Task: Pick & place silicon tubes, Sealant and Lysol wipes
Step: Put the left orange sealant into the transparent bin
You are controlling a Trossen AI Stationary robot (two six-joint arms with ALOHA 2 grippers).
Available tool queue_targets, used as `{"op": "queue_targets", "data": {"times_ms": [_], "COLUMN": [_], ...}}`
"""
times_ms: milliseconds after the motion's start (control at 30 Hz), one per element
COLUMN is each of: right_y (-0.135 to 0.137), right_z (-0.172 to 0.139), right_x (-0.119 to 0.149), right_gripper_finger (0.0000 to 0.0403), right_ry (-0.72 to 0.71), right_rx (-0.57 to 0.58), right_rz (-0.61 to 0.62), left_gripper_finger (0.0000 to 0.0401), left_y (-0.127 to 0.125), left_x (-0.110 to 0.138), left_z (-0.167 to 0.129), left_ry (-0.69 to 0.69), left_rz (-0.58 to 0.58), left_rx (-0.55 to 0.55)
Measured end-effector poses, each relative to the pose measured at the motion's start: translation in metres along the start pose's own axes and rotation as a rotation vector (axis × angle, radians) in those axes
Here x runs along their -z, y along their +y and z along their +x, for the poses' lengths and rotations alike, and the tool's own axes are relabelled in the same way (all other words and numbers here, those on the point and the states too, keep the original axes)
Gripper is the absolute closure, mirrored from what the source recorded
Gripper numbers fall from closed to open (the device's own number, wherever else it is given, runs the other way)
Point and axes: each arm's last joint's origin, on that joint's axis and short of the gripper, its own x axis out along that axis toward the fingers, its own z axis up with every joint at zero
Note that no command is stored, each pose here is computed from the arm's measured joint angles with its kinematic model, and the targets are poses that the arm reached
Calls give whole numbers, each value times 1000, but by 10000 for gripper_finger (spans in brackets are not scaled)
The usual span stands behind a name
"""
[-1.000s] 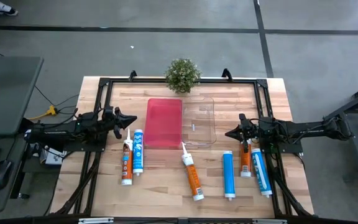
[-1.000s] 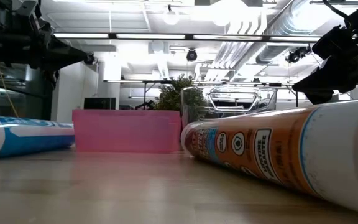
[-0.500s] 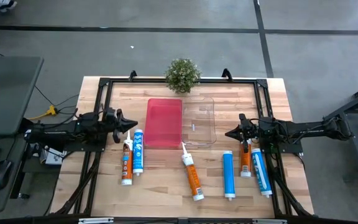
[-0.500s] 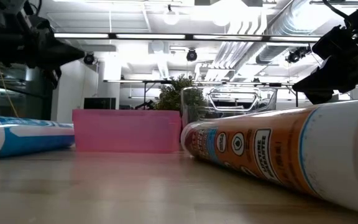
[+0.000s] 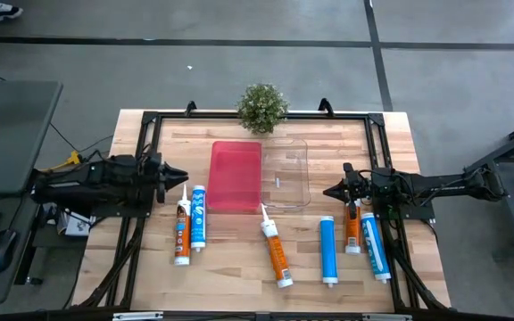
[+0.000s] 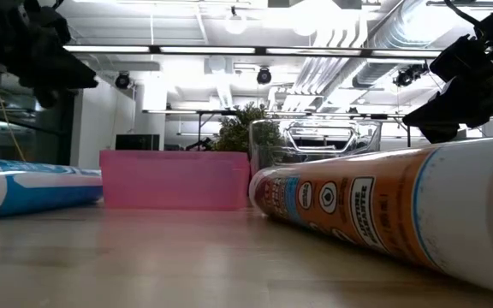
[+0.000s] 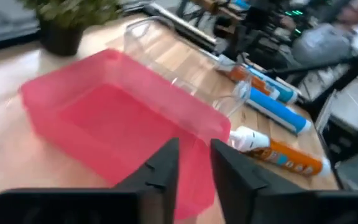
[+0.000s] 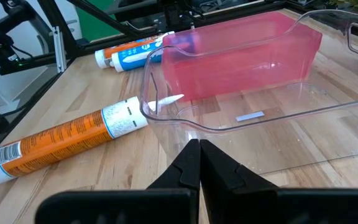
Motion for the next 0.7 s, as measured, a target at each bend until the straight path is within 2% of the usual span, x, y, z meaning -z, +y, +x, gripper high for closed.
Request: {"op": "queue_targets", "data": {"times_ms": [133, 233, 333, 467, 700], "right_y": [0, 0, 0, 0, 0], "right_z": [0, 0, 0, 0, 0], "right_x": [0, 0, 0, 0, 0], "right_gripper_finger": [402, 402, 402, 402, 402], "right_ry": [0, 1, 0, 1, 1], "right_rx": [0, 0, 0, 0, 0], "right_rz": [0, 0, 0, 0, 0], "left_gripper_finger": [242, 220, 216, 216, 216], "left_y": [-6, -13, -16, -19, -36], "left_x": [-14, -21, -22, -21, -10], "left_z": [-12, -12, -8, 1, 25], "left_ry": [93, 231, 388, 566, 704], "left_rz": [-215, -309, -399, -423, -545], "left_rx": [-40, -45, -123, -262, -452]}}
